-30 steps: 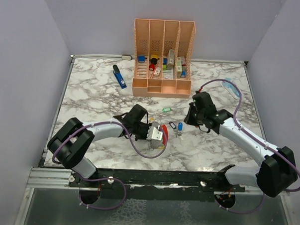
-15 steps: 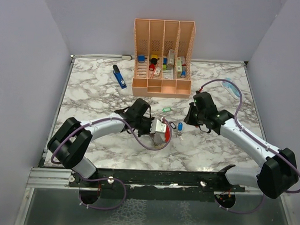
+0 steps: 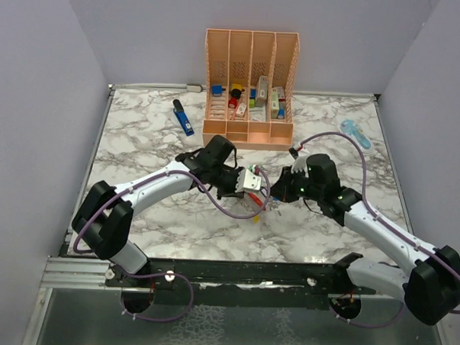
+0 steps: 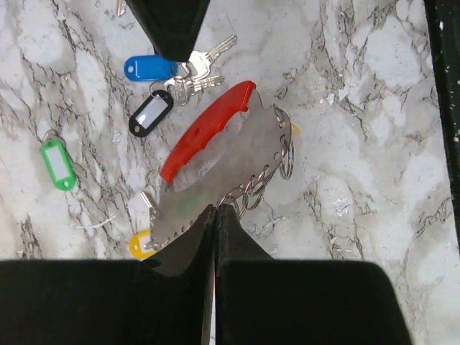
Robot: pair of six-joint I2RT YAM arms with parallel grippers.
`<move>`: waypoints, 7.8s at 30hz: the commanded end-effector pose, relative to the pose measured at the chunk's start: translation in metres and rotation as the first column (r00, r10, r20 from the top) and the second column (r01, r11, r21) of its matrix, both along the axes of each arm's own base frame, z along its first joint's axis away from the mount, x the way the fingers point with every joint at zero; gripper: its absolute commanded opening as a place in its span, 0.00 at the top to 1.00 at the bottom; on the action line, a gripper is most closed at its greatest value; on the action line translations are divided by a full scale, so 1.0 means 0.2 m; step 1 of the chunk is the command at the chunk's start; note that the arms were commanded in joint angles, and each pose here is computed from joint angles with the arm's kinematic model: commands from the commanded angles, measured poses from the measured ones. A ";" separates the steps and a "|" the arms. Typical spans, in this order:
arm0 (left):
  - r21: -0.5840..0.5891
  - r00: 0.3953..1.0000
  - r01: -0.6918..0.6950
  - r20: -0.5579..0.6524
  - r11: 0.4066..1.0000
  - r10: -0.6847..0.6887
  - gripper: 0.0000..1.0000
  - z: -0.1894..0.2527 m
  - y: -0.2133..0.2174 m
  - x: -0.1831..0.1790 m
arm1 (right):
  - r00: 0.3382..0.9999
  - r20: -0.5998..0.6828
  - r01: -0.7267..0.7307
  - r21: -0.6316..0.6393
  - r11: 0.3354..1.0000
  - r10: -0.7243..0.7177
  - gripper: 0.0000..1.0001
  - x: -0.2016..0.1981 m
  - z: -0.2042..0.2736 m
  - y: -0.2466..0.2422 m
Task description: Put the keys on the keyring
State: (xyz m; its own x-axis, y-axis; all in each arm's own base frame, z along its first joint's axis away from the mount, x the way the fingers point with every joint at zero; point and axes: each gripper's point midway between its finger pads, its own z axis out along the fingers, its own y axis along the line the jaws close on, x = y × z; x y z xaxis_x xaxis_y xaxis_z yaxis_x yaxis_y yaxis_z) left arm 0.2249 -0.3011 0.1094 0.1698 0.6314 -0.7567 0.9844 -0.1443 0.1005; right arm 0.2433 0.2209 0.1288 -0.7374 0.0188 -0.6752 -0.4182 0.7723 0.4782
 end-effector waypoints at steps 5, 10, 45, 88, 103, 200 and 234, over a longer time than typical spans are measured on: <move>-0.040 0.998 0.059 -0.007 0.997 -0.060 1.00 0.19 -0.01 -0.05 | 0.921 0.278 -0.319 0.128 0.939 0.274 0.89 -0.08 0.32 0.17; -0.060 0.999 0.038 0.005 0.997 -0.038 1.00 0.23 -0.03 -0.02 | 0.886 0.258 -0.435 0.174 0.883 0.386 0.92 -0.15 0.33 0.24; -0.140 0.998 -0.004 -0.056 0.990 -0.004 1.00 0.38 -0.08 -0.04 | 0.880 0.318 -0.420 0.170 0.891 0.354 0.84 -0.06 0.19 0.26; -0.180 0.990 -0.041 -0.140 0.983 0.016 1.00 0.40 -0.10 -0.07 | 0.823 0.381 -0.528 0.239 0.815 0.422 0.80 -0.18 0.09 0.35; -0.103 0.897 -0.403 0.156 0.909 0.415 0.92 0.28 0.41 0.49 | 0.869 0.238 -0.456 0.045 0.889 0.434 0.77 -0.11 -0.08 0.39; -0.281 0.563 -0.799 -0.038 0.531 0.826 0.35 0.67 1.03 0.64 | 0.756 0.335 -0.450 -0.357 0.819 0.562 0.99 -0.22 0.06 0.85; -0.127 0.576 -0.794 0.154 0.594 0.803 0.66 0.31 1.07 0.68 | 0.743 0.272 -0.520 -0.341 0.783 0.612 0.80 -0.21 -0.01 0.87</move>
State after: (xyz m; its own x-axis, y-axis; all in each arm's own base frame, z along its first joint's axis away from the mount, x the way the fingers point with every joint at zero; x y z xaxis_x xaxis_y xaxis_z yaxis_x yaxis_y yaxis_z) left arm 0.3286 -0.1433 0.1662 -0.2268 0.4776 -0.8488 0.8421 0.5340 0.0754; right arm 0.2095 0.3845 0.1608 -0.2645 -0.4339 -0.8612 -0.8791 0.4756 0.0303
